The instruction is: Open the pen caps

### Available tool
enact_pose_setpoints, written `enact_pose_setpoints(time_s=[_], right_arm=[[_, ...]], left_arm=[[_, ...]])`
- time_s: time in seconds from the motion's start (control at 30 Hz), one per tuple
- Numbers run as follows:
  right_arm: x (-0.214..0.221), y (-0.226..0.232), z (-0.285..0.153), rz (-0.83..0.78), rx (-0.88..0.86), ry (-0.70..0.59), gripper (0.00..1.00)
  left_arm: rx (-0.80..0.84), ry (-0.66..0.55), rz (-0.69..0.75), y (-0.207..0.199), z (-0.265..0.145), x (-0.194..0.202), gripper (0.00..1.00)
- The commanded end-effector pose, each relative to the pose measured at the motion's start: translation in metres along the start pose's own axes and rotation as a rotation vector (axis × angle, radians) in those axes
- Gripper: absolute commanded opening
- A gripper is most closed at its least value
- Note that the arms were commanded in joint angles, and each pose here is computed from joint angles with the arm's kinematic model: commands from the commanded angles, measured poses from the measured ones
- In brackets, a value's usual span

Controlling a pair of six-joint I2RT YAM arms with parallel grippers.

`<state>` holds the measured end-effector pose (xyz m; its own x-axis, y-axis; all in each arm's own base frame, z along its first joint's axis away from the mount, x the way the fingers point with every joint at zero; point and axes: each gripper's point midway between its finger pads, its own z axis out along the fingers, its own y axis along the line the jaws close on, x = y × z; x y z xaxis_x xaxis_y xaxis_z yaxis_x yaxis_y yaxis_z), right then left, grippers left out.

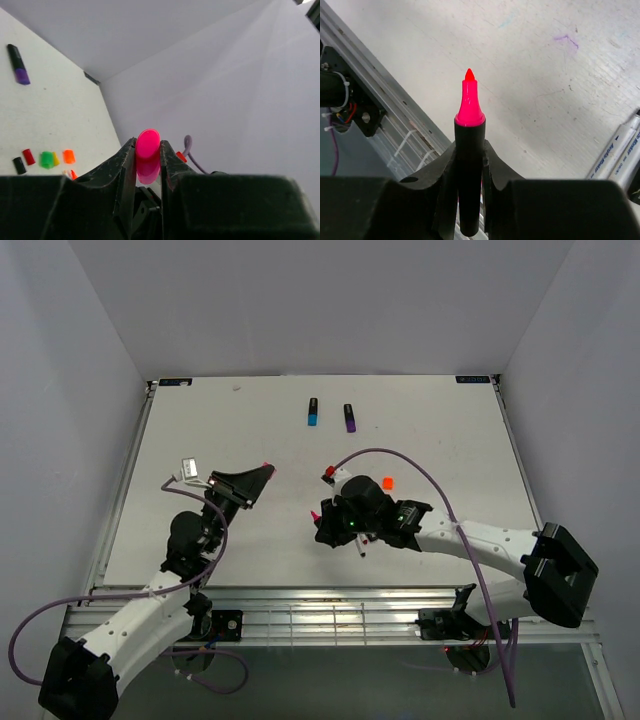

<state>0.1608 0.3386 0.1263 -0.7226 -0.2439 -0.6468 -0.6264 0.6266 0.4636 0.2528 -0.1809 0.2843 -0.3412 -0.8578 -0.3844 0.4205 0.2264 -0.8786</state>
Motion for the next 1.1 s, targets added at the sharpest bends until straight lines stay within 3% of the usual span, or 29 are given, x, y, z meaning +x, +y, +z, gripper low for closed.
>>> enact_pose_setpoints(time_s=[0.0,0.03,0.07,0.3,0.63,1.07], right_arm=[[-0.013,-0.009,-0.001,-0.013,0.088,-0.049,0.08],[-0.008,-0.017,0.000,-0.008,0.123,-0.032,0.08],[-0.011,-0.025,-0.001,-0.001,0.168,-0.045,0.08],[0.009,-0.061,0.006,0.074,0.338,0.027,0.08],[0.039,-0.082,0.012,0.146,0.404,0.053,0.08],[0.053,-0.092,0.023,0.163,0.433,0.094,0.08]], left_arm=[[-0.048,0.056,0.064,0.005,0.012,0.006,0.00],[-0.095,0.116,0.110,0.021,0.018,0.018,0.00],[-0.069,0.177,0.130,0.010,0.026,0.024,0.00],[-0.268,0.500,0.163,0.077,0.044,0.082,0.00],[-0.334,0.690,0.199,0.127,0.071,0.117,0.00],[-0.401,0.845,0.193,0.198,0.067,0.158,0.02]])
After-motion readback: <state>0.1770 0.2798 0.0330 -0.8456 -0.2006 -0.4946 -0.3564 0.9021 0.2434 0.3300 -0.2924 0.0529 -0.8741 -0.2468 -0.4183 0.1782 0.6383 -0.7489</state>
